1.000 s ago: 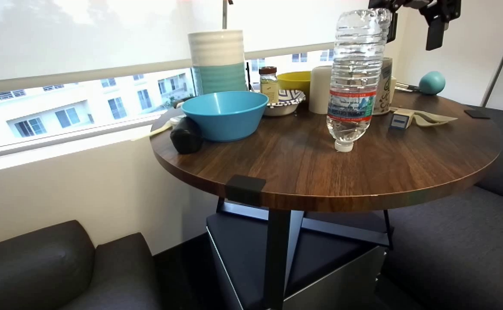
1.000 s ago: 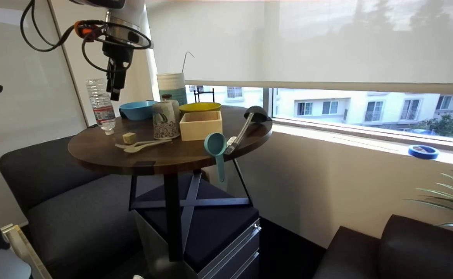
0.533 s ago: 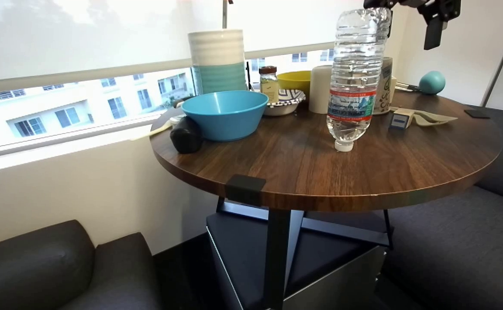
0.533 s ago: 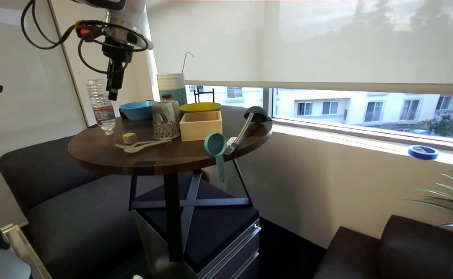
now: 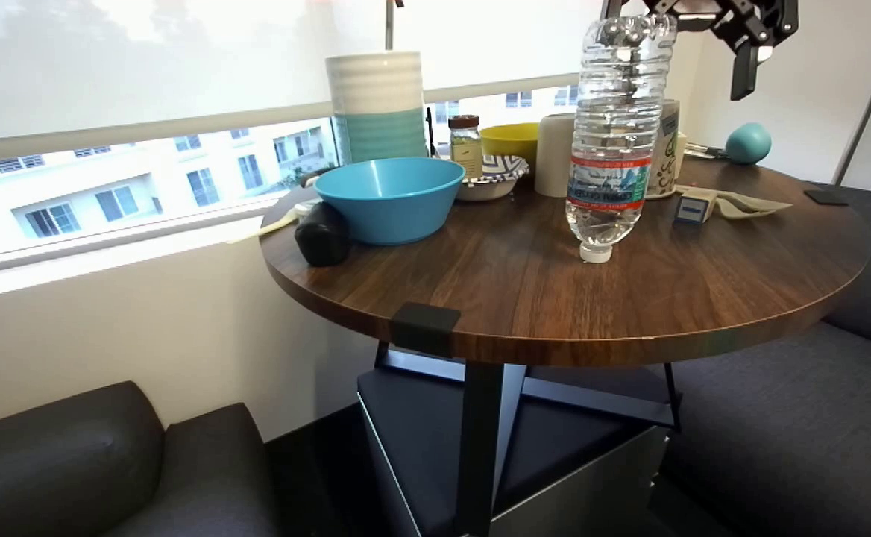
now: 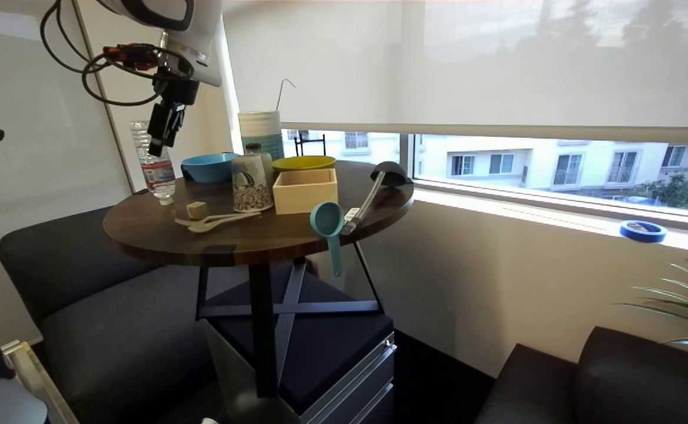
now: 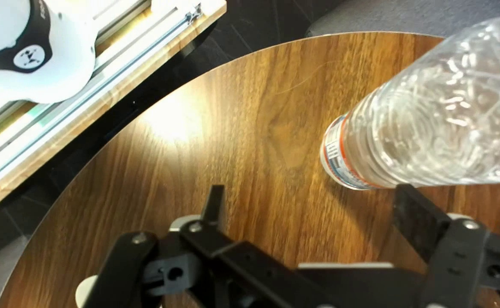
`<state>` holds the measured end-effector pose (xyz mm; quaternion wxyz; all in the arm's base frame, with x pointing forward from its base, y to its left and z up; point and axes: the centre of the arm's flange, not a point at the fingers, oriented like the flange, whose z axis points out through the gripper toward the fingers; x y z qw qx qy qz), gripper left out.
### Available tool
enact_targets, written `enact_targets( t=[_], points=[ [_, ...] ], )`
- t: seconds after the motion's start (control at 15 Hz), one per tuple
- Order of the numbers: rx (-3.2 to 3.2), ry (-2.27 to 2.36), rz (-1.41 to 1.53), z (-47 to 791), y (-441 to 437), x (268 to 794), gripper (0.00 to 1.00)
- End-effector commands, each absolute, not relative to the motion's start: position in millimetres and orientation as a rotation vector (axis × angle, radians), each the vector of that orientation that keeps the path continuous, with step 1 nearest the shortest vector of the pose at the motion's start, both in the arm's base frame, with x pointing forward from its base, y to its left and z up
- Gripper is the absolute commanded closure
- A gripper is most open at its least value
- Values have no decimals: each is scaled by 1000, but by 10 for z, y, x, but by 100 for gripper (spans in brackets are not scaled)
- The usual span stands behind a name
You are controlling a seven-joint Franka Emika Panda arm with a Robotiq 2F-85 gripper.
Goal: Pick up the water bottle and place it the right way up on the table
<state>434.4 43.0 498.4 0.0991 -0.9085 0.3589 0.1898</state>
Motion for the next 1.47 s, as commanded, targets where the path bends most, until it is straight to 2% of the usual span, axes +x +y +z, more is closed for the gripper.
enact_targets(
  t=[0.0, 1.4],
  points=[
    [-2520, 1187, 656, 4865, 518, 4418, 0],
    [-2139, 1305, 967, 4145, 597, 4598, 0]
  ],
)
